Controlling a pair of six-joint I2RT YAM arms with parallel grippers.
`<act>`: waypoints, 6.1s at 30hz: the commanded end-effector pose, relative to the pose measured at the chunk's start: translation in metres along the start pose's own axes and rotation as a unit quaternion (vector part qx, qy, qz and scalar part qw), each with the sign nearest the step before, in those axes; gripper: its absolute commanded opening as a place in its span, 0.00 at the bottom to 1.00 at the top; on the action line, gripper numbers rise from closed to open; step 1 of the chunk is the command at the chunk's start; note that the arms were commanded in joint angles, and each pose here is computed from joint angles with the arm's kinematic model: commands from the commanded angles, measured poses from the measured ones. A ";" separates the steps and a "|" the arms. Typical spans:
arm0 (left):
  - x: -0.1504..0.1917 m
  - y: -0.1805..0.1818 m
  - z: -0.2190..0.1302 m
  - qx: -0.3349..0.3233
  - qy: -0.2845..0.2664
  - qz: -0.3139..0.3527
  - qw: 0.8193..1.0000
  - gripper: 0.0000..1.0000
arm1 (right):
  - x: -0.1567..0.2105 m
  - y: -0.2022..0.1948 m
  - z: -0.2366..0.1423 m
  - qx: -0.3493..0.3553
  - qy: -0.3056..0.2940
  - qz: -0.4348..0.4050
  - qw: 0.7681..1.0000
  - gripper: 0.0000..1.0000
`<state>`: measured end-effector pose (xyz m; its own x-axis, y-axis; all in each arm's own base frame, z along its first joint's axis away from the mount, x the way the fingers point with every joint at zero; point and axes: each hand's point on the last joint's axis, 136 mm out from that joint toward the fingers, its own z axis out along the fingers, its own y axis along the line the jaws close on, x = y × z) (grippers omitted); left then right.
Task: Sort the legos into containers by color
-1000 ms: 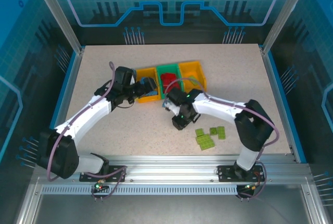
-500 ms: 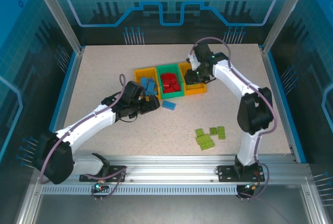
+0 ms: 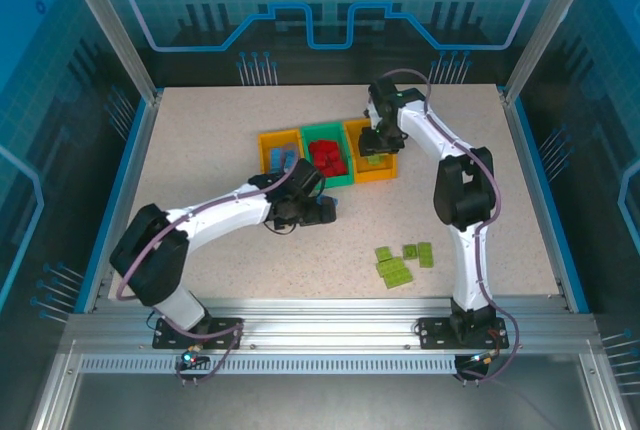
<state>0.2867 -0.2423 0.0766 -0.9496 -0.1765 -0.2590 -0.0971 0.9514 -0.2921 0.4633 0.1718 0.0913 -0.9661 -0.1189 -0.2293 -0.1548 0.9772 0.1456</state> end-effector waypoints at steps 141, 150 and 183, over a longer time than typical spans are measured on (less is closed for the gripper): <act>-0.138 0.067 -0.044 -0.116 -0.135 0.009 0.984 0.62 | 0.237 -0.077 -0.044 0.009 0.030 0.153 0.988 0.81; -0.180 0.080 -0.026 -0.138 -0.120 -0.009 0.983 0.64 | 0.251 -0.075 -0.038 0.004 0.050 0.165 0.985 0.80; -0.122 0.074 -0.061 -0.064 -0.134 -0.079 0.986 0.99 | 0.281 -0.043 -0.009 0.061 0.117 0.067 0.989 0.49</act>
<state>0.3833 -0.1305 0.1383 -0.8188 -0.3414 -0.4615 -0.2830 0.9395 -0.1930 0.1924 0.0941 0.0275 -0.9998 0.0069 0.0207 0.0083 0.9975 0.0702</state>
